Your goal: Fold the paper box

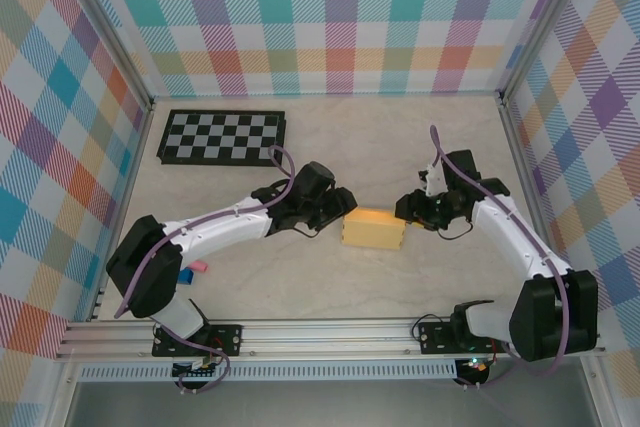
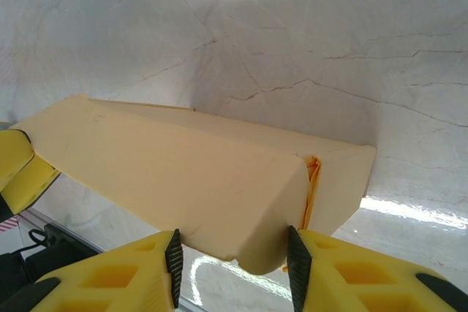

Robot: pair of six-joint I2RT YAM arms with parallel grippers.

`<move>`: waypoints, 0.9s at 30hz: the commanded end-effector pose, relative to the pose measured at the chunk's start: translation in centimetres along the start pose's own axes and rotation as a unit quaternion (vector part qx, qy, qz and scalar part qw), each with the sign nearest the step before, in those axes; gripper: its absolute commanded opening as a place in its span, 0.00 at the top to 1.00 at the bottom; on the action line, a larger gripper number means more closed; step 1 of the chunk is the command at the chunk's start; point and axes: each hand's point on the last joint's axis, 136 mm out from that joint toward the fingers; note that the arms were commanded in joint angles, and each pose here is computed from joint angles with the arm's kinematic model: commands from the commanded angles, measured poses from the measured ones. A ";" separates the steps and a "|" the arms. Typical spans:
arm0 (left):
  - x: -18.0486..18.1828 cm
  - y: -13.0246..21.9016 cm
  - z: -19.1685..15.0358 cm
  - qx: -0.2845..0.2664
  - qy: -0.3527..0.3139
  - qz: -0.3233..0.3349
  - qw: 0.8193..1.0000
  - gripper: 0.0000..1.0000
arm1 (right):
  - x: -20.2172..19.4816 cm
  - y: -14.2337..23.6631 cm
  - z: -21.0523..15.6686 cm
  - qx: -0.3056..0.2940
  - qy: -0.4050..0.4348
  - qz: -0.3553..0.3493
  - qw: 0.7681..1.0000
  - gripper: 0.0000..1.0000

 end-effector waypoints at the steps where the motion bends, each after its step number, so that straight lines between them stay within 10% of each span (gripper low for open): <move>1: 5.9 -0.3 0.2 -0.018 -0.012 0.090 0.996 0.39 | -0.7 -0.3 -1.2 -0.002 0.002 -0.013 1.000 0.57; 15: 7.3 -0.3 0.3 -0.020 0.000 0.090 0.996 0.30 | -1.8 0.1 -2.3 -0.047 -0.015 -0.041 0.998 0.56; 27: 1.1 4.3 3.8 -0.048 -0.034 -0.014 0.998 0.10 | -1.4 0.5 -1.8 -0.054 -0.015 -0.036 0.998 0.53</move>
Point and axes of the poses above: each hand's point on the last joint's axis, 136 mm out from that joint toward the fingers, its own y axis back along the fingers, its own x axis along the line the jaws close on, z = x × y, and after that the axes turned 15 degrees about y, right-handed
